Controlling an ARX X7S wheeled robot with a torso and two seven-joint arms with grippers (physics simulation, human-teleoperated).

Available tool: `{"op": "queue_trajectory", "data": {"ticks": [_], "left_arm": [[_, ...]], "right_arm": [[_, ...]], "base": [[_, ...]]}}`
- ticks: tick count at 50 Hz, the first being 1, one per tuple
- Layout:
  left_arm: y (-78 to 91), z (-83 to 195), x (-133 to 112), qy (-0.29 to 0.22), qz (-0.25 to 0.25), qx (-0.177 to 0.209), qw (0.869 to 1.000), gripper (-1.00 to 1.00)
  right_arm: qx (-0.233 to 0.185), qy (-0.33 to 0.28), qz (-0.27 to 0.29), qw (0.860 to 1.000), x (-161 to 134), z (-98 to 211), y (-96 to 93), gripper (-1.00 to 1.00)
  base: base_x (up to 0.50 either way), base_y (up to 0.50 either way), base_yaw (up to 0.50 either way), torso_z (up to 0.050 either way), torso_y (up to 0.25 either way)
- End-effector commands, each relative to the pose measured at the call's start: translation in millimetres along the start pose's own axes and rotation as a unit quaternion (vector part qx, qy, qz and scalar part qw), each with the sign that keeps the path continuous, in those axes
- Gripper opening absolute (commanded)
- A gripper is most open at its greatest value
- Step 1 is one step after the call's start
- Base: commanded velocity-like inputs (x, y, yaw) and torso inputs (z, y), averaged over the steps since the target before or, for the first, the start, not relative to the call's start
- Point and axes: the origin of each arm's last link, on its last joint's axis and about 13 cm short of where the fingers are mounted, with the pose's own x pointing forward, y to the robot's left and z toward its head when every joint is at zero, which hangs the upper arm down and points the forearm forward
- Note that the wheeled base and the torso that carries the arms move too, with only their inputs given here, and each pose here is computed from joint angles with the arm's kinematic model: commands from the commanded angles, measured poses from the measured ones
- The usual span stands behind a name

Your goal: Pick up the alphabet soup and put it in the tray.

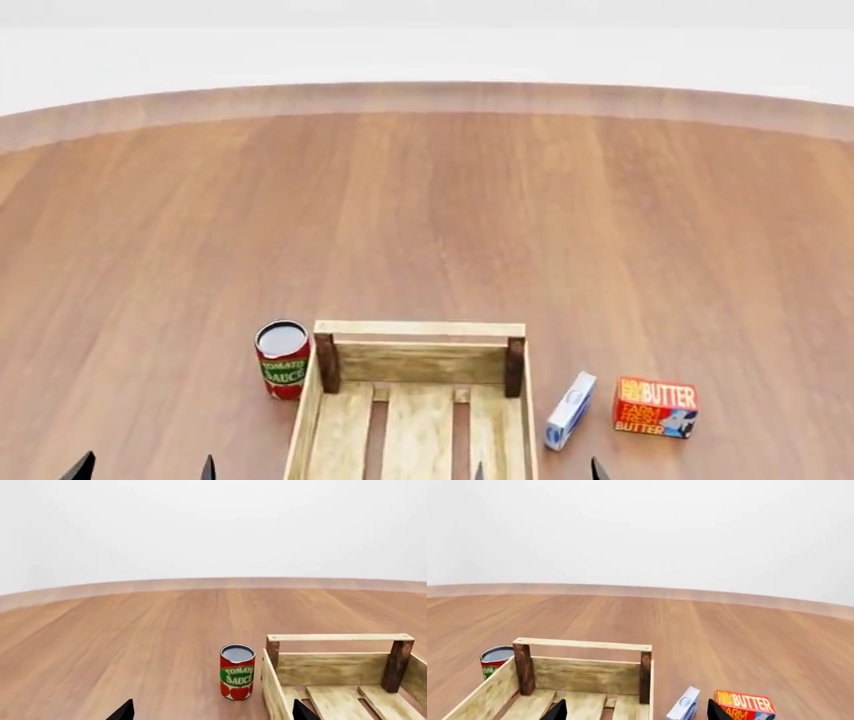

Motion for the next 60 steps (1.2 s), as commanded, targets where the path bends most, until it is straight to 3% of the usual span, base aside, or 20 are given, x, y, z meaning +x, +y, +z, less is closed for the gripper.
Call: {"op": "queue_trajectory", "data": {"ticks": [1, 3, 7, 10, 13, 17, 23, 28, 40, 60], "left_arm": [[-0.1, 0, 0, 0.001, 0.0, 0.0, 1.0, 1.0], [0.1, 0, 0, 0.001, 0.0, -0.001, 1.0, 1.0], [-0.4, 1, -1, 0.001, -0.002, -0.004, 1.0, 1.0], [-0.8, 1, -1, 0.0, -0.002, -0.004, 1.0, 1.0], [-0.7, 1, -1, 0.0, -0.002, -0.005, 1.0, 1.0], [-0.9, 1, -1, 0.0, -0.003, -0.006, 1.0, 1.0], [-0.5, 1, -1, 0.001, -0.004, -0.007, 1.0, 1.0], [-0.4, 1, -1, 0.002, -0.005, -0.009, 1.0, 1.0], [-0.5, 1, -1, 0.002, -0.005, -0.01, 1.0, 1.0], [-1.1, 1, -2, 0.002, -0.005, -0.01, 1.0, 1.0]], "right_arm": [[-0.001, 0.002, 0.001, 1.0, 0, -1, 0.3, 1.0], [-0.001, 0.004, 0.002, 1.0, 0, -1, 0.3, 1.0], [0.041, 0.052, -0.001, 0.998, -1, 4, -3.2, 1.0], [0.016, 0.099, 0.025, 0.995, -2, 11, -4.0, 1.0], [0.022, 0.144, 0.047, 0.988, -3, 23, -7.3, 1.0], [0.009, 0.193, 0.042, 0.98, -1, 27, -18.5, 1.0], [0.014, 0.207, 0.047, 0.977, -3, 45, -29.5, 1.0], [-0.017, 0.222, 0.077, 0.972, -4, 65, -37.1, 1.0], [-0.028, 0.263, 0.107, 0.958, -8, 82, -54.0, 1.0], [-0.03, 0.302, 0.077, 0.95, -14, 69, -85.7, 1.0]], "base": [[0.07, 0.0, 0.0, 0.0, 0.0], [0.0, 0.0, 0.0, 0.0, 0.0], [0.0, 0.0, 0.0, 0.0, 0.0], [0.0, 0.0, 0.0, 0.0, 0.0], [0.0, 0.0, 0.0, 0.0, 0.0], [0.0, 0.0, 0.0, 0.0, 0.0], [0.0, 0.0, 0.0, 0.0, 0.0], [0.0, 0.0, 0.0, 0.0, 0.0], [0.0, 0.0, 0.0, 0.0, 0.0], [0.0, 0.0, 0.0, 0.0, 0.0]]}}
